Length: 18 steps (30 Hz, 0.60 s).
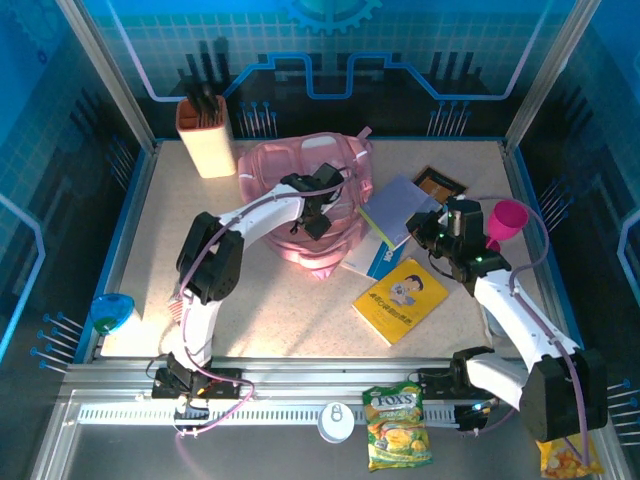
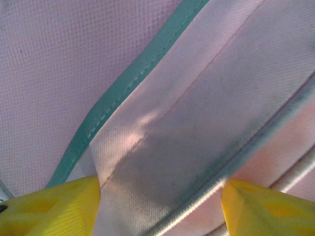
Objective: Pack the student bag
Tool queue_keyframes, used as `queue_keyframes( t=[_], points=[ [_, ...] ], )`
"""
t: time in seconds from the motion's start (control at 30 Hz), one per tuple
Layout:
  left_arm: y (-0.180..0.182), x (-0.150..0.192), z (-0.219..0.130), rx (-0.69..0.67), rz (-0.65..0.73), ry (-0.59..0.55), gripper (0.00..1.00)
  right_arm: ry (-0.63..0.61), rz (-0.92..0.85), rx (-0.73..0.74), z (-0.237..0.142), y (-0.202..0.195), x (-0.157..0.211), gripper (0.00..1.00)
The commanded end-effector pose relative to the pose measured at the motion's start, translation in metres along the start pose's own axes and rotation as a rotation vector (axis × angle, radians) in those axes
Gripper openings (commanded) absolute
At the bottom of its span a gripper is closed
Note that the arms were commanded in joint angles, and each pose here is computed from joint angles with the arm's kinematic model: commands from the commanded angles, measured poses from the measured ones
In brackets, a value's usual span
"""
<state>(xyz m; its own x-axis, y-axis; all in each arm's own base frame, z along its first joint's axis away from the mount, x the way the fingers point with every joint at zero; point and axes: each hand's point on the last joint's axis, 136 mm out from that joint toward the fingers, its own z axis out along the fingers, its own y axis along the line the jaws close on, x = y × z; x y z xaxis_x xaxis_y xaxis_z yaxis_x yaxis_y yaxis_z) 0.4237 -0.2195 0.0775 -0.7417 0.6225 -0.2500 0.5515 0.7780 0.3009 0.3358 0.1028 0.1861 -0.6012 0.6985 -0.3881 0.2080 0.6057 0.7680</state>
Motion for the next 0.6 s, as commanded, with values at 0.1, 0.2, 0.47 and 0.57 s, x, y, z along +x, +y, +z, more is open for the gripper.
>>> queue_keyframes(
  t=[0.1,0.2,0.47,0.57],
  points=[
    [0.006,-0.010,0.000,-0.063,0.072,0.032,0.65,-0.042,-0.003,-0.008,-0.005,0.000,-0.010,0.06],
    [0.006,-0.009,0.006,-0.091,0.084,0.051,0.64,-0.038,-0.002,-0.006,-0.005,0.000,-0.009,0.06],
    [0.000,-0.009,0.011,-0.087,0.109,0.059,0.62,-0.039,0.001,-0.002,-0.006,0.000,-0.010,0.05],
    [0.002,-0.012,0.006,-0.095,0.087,0.054,0.55,-0.038,0.003,-0.001,-0.006,0.000,-0.009,0.06]
  ],
)
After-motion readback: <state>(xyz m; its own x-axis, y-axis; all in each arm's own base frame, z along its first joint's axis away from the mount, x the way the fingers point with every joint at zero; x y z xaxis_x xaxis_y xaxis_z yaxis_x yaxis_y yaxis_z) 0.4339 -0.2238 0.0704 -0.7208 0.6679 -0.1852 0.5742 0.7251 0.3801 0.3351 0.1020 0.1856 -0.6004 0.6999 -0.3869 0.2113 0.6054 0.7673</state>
